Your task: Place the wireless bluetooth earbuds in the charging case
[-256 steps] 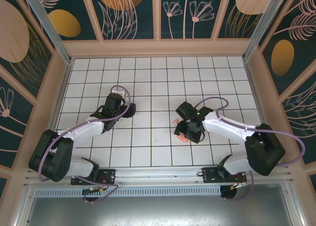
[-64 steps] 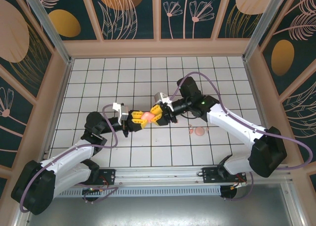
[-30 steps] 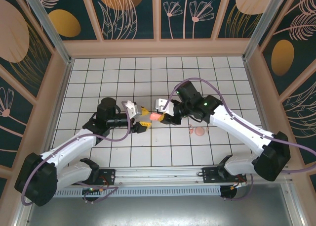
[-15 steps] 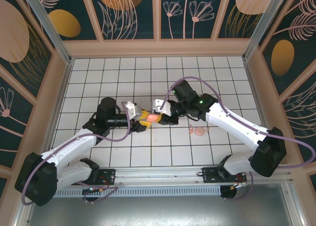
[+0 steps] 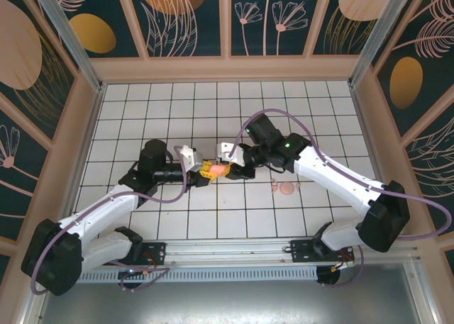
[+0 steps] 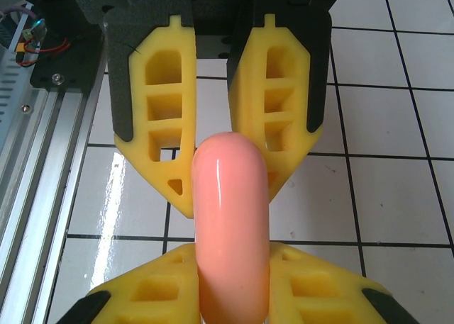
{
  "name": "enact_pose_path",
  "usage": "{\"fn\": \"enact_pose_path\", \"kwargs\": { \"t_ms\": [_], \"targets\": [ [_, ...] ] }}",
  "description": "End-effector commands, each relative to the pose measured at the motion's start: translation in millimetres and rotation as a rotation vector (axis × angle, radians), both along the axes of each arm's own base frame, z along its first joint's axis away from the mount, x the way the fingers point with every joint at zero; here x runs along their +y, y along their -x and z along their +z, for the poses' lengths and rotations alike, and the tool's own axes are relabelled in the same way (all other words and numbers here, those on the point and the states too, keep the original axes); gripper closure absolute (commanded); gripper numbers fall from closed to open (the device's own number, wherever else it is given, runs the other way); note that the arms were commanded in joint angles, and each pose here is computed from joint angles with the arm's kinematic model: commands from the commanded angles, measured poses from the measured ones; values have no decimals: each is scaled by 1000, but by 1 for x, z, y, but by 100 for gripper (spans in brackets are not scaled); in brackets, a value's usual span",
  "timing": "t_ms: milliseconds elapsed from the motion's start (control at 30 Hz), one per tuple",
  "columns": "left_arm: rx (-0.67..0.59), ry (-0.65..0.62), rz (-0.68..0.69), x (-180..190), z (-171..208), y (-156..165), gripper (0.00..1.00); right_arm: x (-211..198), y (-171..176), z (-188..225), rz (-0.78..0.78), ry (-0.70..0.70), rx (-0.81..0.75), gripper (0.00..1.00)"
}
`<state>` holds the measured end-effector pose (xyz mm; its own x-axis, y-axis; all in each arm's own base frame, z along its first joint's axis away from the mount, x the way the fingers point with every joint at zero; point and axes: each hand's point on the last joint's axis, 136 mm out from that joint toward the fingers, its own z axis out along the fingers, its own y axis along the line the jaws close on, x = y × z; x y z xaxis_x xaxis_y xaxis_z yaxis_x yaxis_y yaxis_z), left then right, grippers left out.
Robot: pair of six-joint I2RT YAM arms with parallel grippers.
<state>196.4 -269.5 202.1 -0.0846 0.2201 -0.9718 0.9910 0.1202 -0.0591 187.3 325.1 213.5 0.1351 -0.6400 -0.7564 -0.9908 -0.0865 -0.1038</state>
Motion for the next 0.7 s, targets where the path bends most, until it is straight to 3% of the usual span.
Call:
{"fn": "enact_pose_path", "kwargs": {
  "t_ms": [0,233,667],
  "targets": [
    [-55,38,-26,-3,18,4,84,9,0,12,31,-40,-27,79],
    [-54,40,-27,-2,19,4,86,5,-5,21,-16,-105,-69,61],
    [-42,47,-32,-3,20,5,86,-5,-25,35,-111,-181,-102,59]
  ]
}}
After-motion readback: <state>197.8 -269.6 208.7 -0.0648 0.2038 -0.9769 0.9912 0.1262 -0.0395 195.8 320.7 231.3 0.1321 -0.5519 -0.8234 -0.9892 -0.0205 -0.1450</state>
